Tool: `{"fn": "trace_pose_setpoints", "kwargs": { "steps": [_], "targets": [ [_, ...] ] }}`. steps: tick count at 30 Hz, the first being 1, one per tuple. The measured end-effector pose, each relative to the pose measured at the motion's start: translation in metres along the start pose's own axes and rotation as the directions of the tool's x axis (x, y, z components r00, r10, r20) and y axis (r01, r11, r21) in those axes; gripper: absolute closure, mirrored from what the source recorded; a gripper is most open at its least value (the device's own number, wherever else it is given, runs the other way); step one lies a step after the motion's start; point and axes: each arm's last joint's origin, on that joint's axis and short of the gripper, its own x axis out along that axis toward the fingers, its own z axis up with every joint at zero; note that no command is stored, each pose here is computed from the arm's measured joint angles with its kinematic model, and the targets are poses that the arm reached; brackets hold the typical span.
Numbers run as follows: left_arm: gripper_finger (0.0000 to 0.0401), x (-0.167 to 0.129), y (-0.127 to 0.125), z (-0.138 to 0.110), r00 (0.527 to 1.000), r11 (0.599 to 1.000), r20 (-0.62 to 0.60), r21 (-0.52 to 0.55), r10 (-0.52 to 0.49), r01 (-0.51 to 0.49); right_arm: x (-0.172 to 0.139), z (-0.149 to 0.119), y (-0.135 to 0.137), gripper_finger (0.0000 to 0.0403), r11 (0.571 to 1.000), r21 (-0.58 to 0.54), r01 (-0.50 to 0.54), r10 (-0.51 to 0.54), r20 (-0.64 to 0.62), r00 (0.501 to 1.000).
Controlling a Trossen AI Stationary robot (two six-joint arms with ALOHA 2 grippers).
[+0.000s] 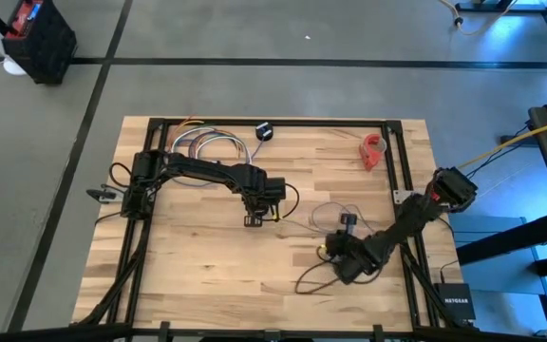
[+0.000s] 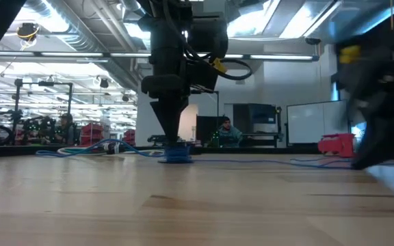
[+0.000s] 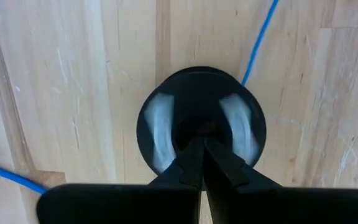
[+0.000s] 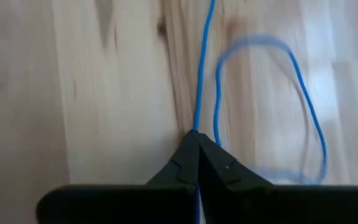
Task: Coil cords
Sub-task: Put the spool with the coiled wire on the table
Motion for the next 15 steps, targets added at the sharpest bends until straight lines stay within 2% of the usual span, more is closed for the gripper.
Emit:
{"fn": "trace_pose_setpoints", "kwargs": {
  "steps": [6, 10, 15],
  "targets": [
    [0.0397, 0.000, 0.000, -0.001, 1.000, 1.000, -0.010, -0.002, 0.000, 0.000, -0.019, -0.035, 0.001, 0.0401, 0.995, -0.027, 0.098, -0.100, -0.115, 0.988],
    [0.0397, 0.000, 0.000, -0.002, 1.000, 1.000, -0.021, -0.005, -0.001, 0.000, -0.036, -0.055, -0.001, 0.0402, 0.993, 0.000, 0.121, -0.118, -0.204, 0.972],
    [0.0397, 0.000, 0.000, -0.002, 1.000, 1.000, -0.018, -0.005, 0.000, 0.000, -0.052, -0.052, -0.004, 0.0400, 0.989, 0.121, 0.089, -0.070, -0.148, 0.987]
  ]
}}
